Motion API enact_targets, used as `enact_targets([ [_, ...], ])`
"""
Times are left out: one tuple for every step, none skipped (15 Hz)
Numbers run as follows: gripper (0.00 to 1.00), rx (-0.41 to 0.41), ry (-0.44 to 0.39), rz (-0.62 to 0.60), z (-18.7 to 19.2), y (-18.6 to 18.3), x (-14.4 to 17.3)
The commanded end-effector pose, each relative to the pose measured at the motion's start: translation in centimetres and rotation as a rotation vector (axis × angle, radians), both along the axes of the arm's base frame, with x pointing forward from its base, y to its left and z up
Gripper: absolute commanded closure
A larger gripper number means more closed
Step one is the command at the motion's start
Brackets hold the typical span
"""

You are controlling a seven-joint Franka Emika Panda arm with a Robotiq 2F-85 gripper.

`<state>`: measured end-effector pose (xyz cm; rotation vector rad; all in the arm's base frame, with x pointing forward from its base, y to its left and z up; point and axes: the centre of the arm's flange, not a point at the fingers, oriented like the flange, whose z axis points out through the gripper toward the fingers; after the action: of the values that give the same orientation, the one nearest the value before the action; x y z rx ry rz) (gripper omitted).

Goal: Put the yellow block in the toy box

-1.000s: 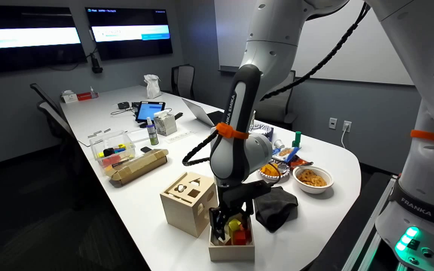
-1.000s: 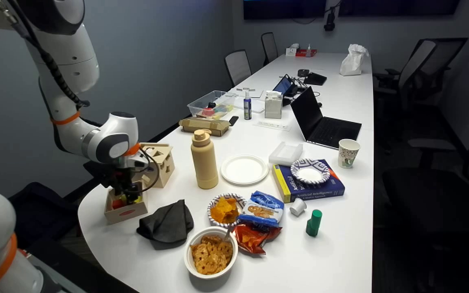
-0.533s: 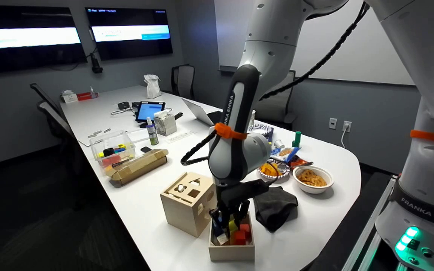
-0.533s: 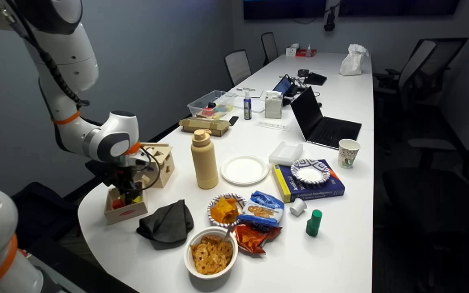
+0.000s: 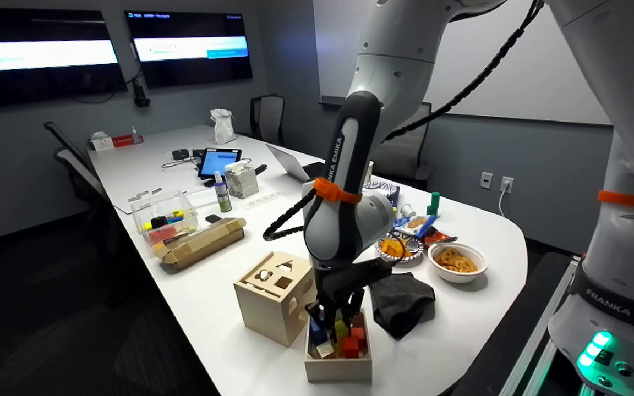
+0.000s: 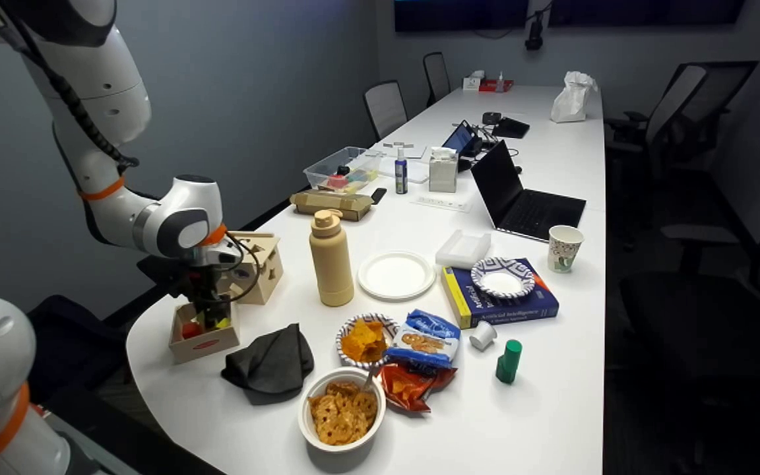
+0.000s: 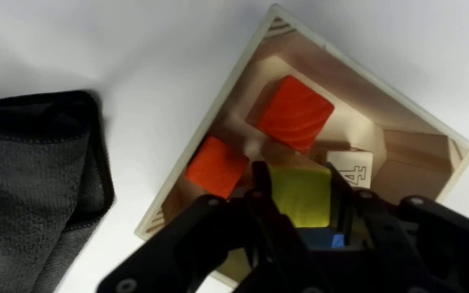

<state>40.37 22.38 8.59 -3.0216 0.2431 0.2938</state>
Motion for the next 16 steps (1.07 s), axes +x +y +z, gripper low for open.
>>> enact_targets([
  [0.91,-0.076,-0.013,0.035,4.2,0.2,-0.7],
  [0.91,-0.087,-0.019,0.06,5.1,0.2,-0.7],
  [0.91,-0.1,-0.032,0.095,6.2,0.2,-0.6],
  [0.91,-0.109,-0.043,0.128,7.1,0.3,-0.4],
  [0.91,-0.125,-0.055,0.161,8.4,0.4,-0.2],
  [0.91,-0.141,-0.064,0.193,9.4,0.4,0.2],
  [0.91,-0.155,-0.075,0.234,10.6,0.6,0.6],
  [0.91,-0.162,-0.091,0.292,11.9,0.9,1.0],
  [0.91,-0.177,-0.108,0.34,13.3,1.1,1.6],
  [0.91,-0.187,-0.123,0.379,14.5,1.4,2.1],
  [0.91,-0.203,-0.136,0.413,15.7,1.7,2.8],
  [0.91,-0.214,-0.145,0.45,16.7,2.1,3.7],
  [0.91,-0.22,-0.154,0.479,17.7,2.4,4.5],
  [0.91,-0.217,-0.156,0.511,18.6,2.7,5.4],
  [0.91,-0.211,-0.158,0.544,19.2,3.0,6.3],
  [0.91,-0.206,-0.154,0.571,19.7,3.4,7.0],
])
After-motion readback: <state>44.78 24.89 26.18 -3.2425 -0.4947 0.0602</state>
